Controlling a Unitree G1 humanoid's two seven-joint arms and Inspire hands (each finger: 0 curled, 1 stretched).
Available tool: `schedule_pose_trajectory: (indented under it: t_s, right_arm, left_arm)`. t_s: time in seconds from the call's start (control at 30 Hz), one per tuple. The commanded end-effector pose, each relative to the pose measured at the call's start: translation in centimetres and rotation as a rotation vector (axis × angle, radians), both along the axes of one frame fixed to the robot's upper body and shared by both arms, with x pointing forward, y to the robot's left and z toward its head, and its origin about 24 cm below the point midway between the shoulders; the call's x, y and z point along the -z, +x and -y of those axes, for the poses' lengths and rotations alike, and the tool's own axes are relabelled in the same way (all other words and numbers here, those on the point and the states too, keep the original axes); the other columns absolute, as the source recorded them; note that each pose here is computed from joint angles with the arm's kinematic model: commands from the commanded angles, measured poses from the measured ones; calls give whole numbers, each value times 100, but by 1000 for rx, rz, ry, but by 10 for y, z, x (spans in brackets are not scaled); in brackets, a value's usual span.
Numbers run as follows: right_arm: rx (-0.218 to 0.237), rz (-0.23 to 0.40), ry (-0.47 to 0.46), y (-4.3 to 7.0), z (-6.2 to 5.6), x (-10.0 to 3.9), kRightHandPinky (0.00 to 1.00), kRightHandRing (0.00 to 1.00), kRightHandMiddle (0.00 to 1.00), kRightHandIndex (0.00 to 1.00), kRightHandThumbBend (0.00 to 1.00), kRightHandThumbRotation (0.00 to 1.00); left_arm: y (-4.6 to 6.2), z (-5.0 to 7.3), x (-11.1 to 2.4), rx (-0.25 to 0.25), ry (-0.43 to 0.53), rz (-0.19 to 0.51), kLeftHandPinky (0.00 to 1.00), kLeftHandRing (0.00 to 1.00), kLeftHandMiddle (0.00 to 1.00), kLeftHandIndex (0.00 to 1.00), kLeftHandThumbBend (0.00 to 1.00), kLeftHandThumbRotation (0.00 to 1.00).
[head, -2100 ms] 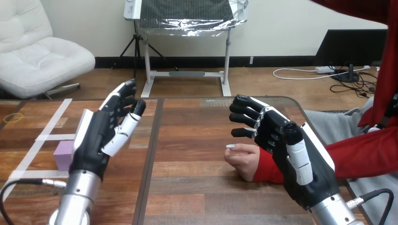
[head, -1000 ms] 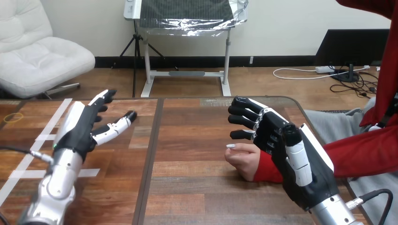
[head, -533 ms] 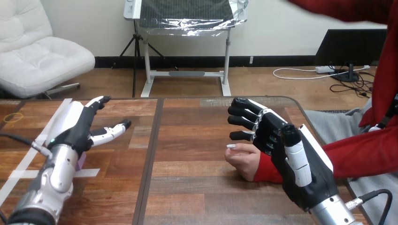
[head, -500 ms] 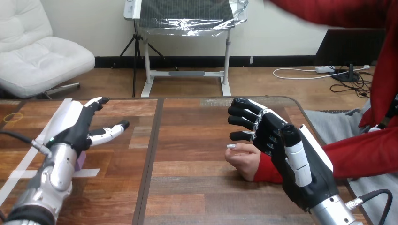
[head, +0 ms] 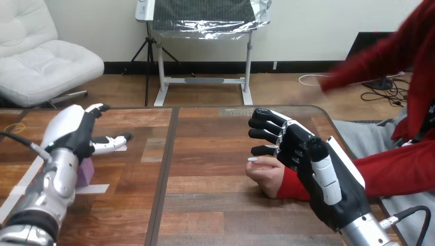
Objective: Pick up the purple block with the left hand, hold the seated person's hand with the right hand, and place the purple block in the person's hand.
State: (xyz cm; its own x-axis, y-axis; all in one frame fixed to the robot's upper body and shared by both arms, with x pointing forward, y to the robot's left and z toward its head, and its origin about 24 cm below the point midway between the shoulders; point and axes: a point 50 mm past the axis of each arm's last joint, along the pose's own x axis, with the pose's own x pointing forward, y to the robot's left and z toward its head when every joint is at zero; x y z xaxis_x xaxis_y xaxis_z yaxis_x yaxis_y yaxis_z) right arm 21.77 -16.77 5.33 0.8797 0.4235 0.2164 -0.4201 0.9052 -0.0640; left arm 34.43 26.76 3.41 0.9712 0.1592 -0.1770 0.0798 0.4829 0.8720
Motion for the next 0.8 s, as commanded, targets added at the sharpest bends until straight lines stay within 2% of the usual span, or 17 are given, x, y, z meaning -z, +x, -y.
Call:
schedule_pose_trajectory:
  t_s: [0.0,0.3,0.77]
  right_arm:
    - [-25,117,-6,8,-2,-26,74,85,85,85,87,100]
    - [-27,119,-19,8,-2,-27,74,84,85,85,88,100]
    - [-23,121,-23,8,-1,-29,73,83,84,83,88,100]
  left_arm:
    - [26,-1,-46,-6,44,116,88,88,89,89,63,35]
    - [27,-3,-45,-35,80,76,87,88,89,88,67,32]
    - [26,-7,-40,-82,48,-26,90,90,90,90,70,22]
